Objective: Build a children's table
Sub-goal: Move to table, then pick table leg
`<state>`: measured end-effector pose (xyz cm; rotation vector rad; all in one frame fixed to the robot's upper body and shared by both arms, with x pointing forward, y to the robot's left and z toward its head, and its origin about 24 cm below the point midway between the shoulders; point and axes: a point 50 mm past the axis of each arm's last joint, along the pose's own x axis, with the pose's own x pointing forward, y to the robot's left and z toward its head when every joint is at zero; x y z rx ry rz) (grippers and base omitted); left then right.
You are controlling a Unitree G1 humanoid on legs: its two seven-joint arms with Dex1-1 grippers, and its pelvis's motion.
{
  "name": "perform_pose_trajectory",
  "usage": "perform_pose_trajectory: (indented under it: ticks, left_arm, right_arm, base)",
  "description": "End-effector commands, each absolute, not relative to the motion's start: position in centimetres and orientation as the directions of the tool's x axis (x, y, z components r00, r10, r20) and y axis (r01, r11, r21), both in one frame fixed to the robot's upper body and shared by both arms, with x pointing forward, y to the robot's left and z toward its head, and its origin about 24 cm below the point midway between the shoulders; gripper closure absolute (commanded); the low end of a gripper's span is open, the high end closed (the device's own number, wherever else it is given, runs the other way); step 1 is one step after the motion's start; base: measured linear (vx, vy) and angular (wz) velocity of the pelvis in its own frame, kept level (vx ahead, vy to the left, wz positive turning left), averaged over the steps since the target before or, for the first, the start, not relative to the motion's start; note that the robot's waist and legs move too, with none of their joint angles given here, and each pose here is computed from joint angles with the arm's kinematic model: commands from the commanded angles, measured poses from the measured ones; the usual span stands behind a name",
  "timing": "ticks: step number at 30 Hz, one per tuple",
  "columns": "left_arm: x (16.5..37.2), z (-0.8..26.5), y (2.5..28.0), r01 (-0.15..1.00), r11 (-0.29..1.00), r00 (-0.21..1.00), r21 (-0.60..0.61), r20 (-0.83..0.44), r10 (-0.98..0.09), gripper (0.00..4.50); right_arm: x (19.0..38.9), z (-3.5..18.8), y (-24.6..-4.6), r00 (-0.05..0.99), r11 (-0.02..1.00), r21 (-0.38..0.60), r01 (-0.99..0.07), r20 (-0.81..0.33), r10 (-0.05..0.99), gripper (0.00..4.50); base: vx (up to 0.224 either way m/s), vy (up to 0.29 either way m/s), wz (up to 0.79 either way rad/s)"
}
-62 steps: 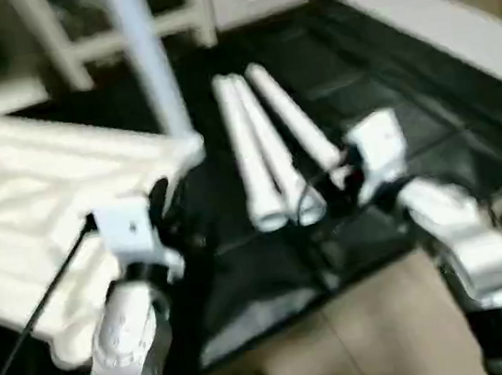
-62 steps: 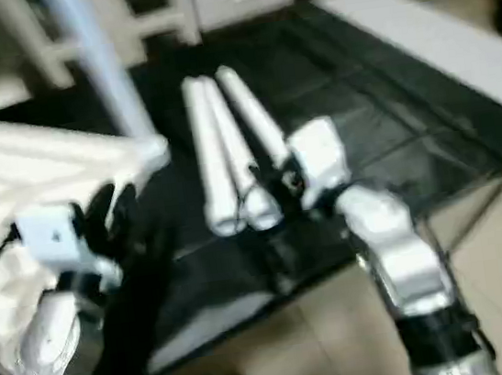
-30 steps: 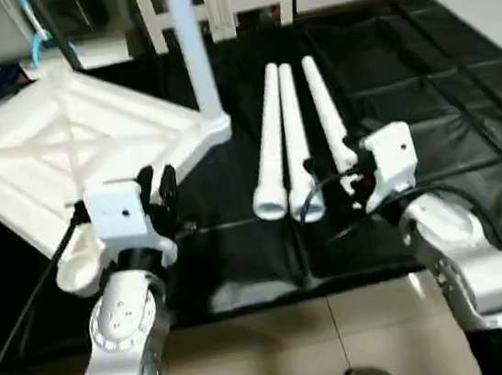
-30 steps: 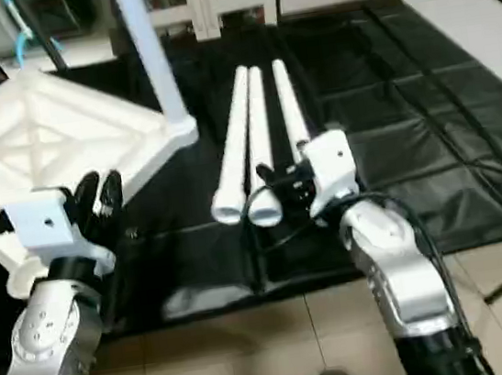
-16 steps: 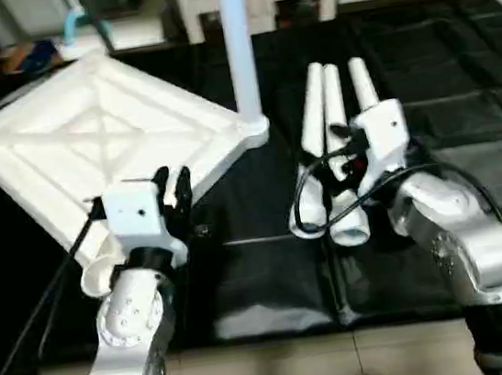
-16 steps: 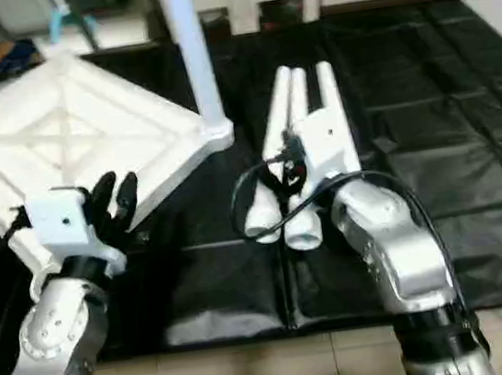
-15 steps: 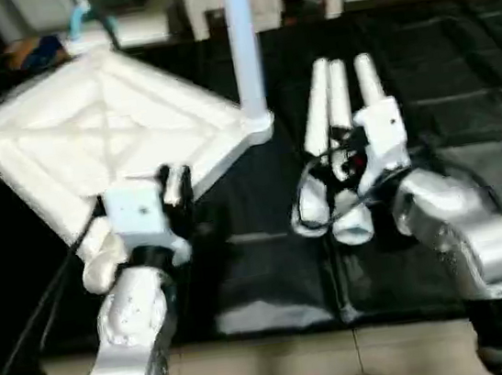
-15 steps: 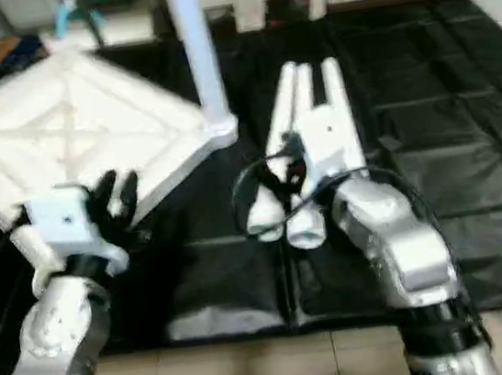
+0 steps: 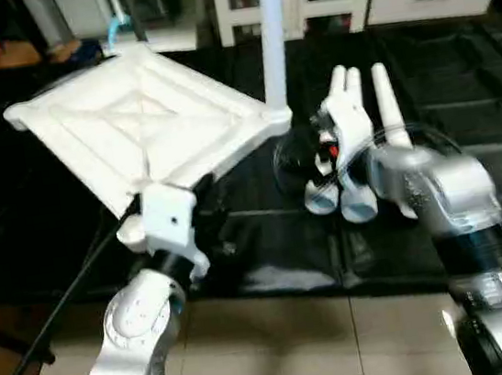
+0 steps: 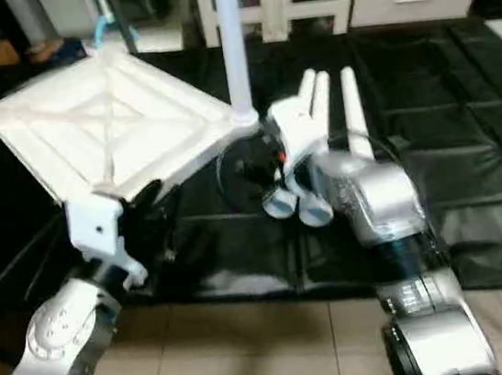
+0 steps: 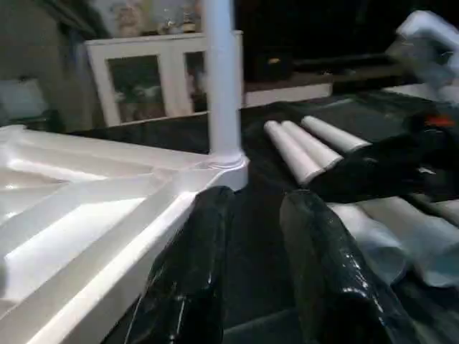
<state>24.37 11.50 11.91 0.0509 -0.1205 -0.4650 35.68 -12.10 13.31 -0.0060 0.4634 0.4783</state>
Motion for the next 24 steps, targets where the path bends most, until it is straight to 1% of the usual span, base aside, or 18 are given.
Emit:
perform_pose_trajectory:
  ticks: [1, 2, 3, 4, 5, 6, 7, 9, 10, 11, 13, 14, 18, 19, 20, 21, 24]
  left_arm:
    - [24.5, 11.9, 11.6, 0.455, 0.887, 0.883, 0.082, 0.093, -0.461, 3.11]
    - [24.5, 11.9, 11.7, 0.451, 0.889, 0.884, 0.082, 0.094, -0.458, 3.11]
    - [24.5, 11.9, 11.8, 0.446, 0.891, 0.887, 0.083, 0.096, -0.452, 3.11]
    - [24.6, 11.9, 11.9, 0.445, 0.892, 0.887, 0.083, 0.096, -0.452, 3.11]
    - [24.6, 11.9, 11.9, 0.446, 0.891, 0.887, 0.083, 0.096, -0.453, 3.11]
    - [24.5, 11.9, 11.8, 0.455, 0.887, 0.882, 0.085, 0.092, -0.461, 3.11]
    - [24.5, 11.9, 11.8, 0.455, 0.887, 0.882, 0.085, 0.092, -0.461, 3.11]
    - [24.2, 11.8, 11.6, 0.49, 0.867, 0.865, 0.089, 0.072, -0.496, 3.11]
    - [24.2, 11.8, 11.6, 0.49, 0.867, 0.865, 0.089, 0.072, -0.496, 3.11]
    - [24.0, 11.6, 11.5, 0.517, 0.851, 0.851, 0.093, 0.052, -0.522, 3.11]
    - [23.8, 11.5, 11.5, 0.535, 0.84, 0.841, 0.093, 0.038, -0.54, 3.11]
    - [23.7, 11.5, 11.5, 0.545, 0.833, 0.835, 0.091, 0.031, -0.55, 3.11]
    - [22.5, 11.2, 11.3, 0.645, 0.761, 0.764, 0.066, -0.025, -0.645, 3.11]
    - [22.5, 11.2, 11.3, 0.645, 0.761, 0.764, 0.066, -0.025, -0.645, 3.11]
    - [22.2, 11.2, 11.2, 0.667, 0.743, 0.745, 0.06, -0.035, -0.666, 3.11]
    - [21.6, 11.2, 11.1, 0.702, 0.71, 0.712, 0.057, -0.055, -0.7, 3.11]
    - [21.5, 11.2, 11.1, 0.707, 0.703, 0.707, 0.073, -0.069, -0.704, 3.11]
  right_arm:
    - [36.7, 13.6, -12.6, 0.822, 0.927, 0.097, -0.362, -0.435, 0.367, 0.31]
    - [37.2, 13.8, -12.7, 0.831, 0.935, 0.092, -0.342, -0.434, 0.347, 0.31]
    - [37.8, 14.0, -12.8, 0.843, 0.946, 0.083, -0.314, -0.434, 0.318, 0.17]
    - [38.1, 14.1, -12.8, 0.845, 0.948, 0.077, -0.309, -0.436, 0.311, 0.17]
    - [38.3, 14.2, -12.7, 0.846, 0.949, 0.081, -0.305, -0.434, 0.309, 0.07]
    - [38.7, 14.4, -12.5, 0.848, 0.95, 0.094, -0.298, -0.431, 0.308, 0.07]
    - [38.7, 14.4, -12.5, 0.848, 0.95, 0.094, -0.298, -0.431, 0.308, 0.07]
    - [39.5, 14.4, -12.2, 0.842, 0.951, 0.134, -0.28, -0.441, 0.31, 0.07]
    - [39.5, 14.4, -12.2, 0.842, 0.951, 0.134, -0.28, -0.441, 0.31, 0.07]
    - [39.7, 14.1, -12.1, 0.831, 0.947, 0.153, -0.281, -0.455, 0.32, 0.07]
    - [39.8, 13.8, -12.0, 0.82, 0.945, 0.164, -0.281, -0.471, 0.326, 0.07]
    - [39.8, 13.6, -12.0, 0.817, 0.947, 0.163, -0.277, -0.478, 0.322, 0.07]
    - [39.9, 12.4, -12.2, 0.797, 0.956, 0.165, -0.241, -0.529, 0.292, 0.07]
    - [39.9, 12.4, -12.2, 0.797, 0.956, 0.165, -0.241, -0.529, 0.292, 0.07]
    - [39.9, 12.1, -12.3, 0.796, 0.96, 0.158, -0.23, -0.538, 0.279, 0.07]
    - [40.1, 11.8, -12.7, 0.802, 0.971, 0.126, -0.205, -0.547, 0.24, 0.07]
    - [40.3, 11.8, -13.0, 0.816, 0.979, 0.085, -0.187, -0.541, 0.203, 0.07]
  base:
    - [-0.055, 0.001, -0.02]
    - [0.0, 0.0, 0.0]
    - [0.0, 0.0, 0.0]
    - [0.0, 0.0, 0.0]
    - [0.0, 0.0, 0.0]
    - [0.0, 0.0, 0.0]
    - [0.0, 0.0, 0.0]
    - [0.0, 0.0, 0.0]
    - [0.0, 0.0, 0.0]
    - [0.0, 0.0, 0.0]
    - [0.0, 0.0, 0.0]
    - [0.0, 0.0, 0.0]
    - [0.0, 0.0, 0.0]
    - [0.0, 0.0, 0.0]
    - [0.0, 0.0, 0.0]
    - [0.0, 0.0, 0.0]
    - [0.0, 0.0, 0.0]
